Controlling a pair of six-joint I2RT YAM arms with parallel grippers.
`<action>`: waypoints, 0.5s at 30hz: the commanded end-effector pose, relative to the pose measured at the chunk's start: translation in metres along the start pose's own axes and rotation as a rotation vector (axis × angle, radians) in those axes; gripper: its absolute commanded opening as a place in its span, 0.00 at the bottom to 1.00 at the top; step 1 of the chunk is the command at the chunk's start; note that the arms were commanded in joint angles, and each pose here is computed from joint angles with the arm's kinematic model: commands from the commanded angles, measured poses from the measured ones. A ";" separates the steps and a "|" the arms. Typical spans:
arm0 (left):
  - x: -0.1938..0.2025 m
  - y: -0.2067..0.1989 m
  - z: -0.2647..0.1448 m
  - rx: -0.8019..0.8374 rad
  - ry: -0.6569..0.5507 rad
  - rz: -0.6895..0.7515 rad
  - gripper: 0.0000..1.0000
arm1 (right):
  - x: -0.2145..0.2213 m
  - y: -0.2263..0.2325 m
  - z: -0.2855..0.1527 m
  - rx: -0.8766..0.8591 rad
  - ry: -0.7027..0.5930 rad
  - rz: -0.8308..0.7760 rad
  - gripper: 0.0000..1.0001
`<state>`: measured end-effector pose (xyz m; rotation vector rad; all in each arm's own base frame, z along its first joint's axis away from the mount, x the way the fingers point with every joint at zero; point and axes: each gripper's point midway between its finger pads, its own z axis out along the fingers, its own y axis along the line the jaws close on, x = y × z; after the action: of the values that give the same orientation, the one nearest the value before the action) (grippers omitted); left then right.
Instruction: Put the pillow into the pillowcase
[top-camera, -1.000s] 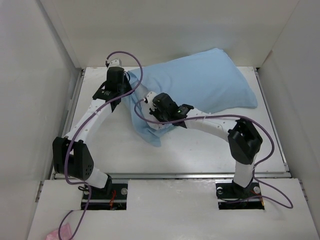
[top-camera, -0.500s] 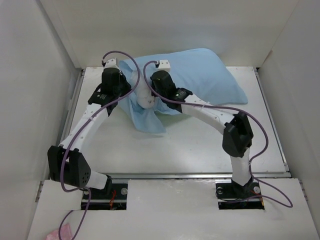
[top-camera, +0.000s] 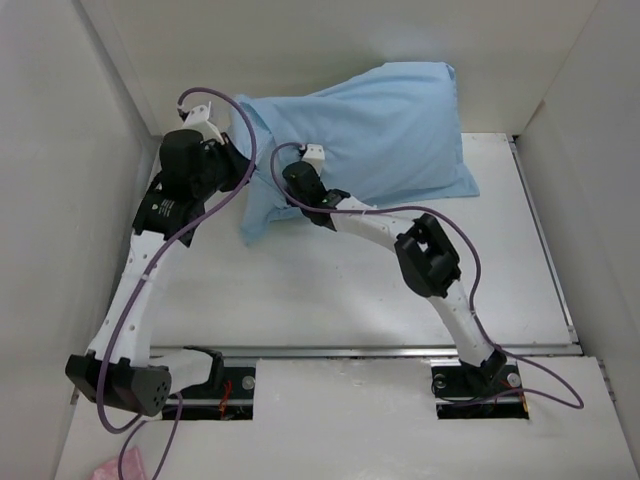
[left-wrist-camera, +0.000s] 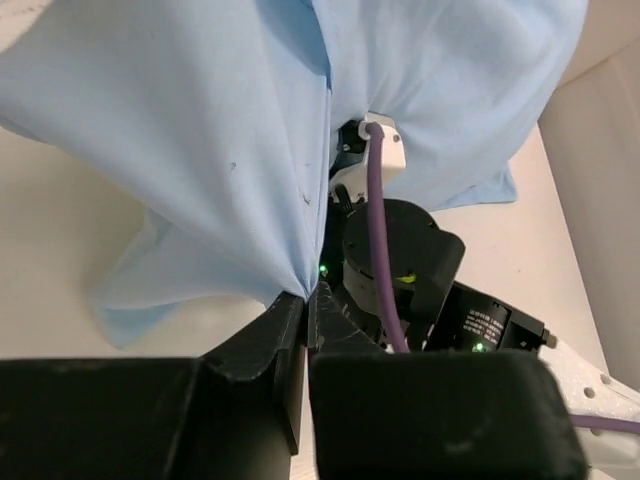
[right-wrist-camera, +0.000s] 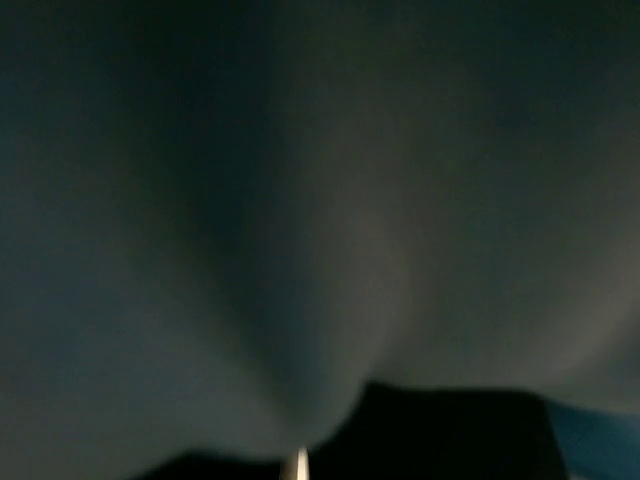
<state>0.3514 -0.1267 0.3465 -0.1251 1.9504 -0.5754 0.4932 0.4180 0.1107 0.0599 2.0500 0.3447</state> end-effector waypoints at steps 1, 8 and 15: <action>-0.067 -0.053 -0.069 0.186 -0.208 0.045 0.00 | -0.064 0.002 0.005 -0.072 -0.128 0.089 0.00; -0.070 -0.014 -0.016 -0.016 -0.191 -0.017 0.99 | -0.049 0.068 -0.092 -0.643 0.080 -0.185 0.65; -0.062 0.033 0.010 -0.230 -0.171 -0.068 1.00 | -0.136 0.062 -0.219 -0.776 -0.076 -0.320 1.00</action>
<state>0.3886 -0.1032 0.3708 -0.2662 1.8925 -0.4540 0.3930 0.4160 0.2391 -0.5794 1.9617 0.8263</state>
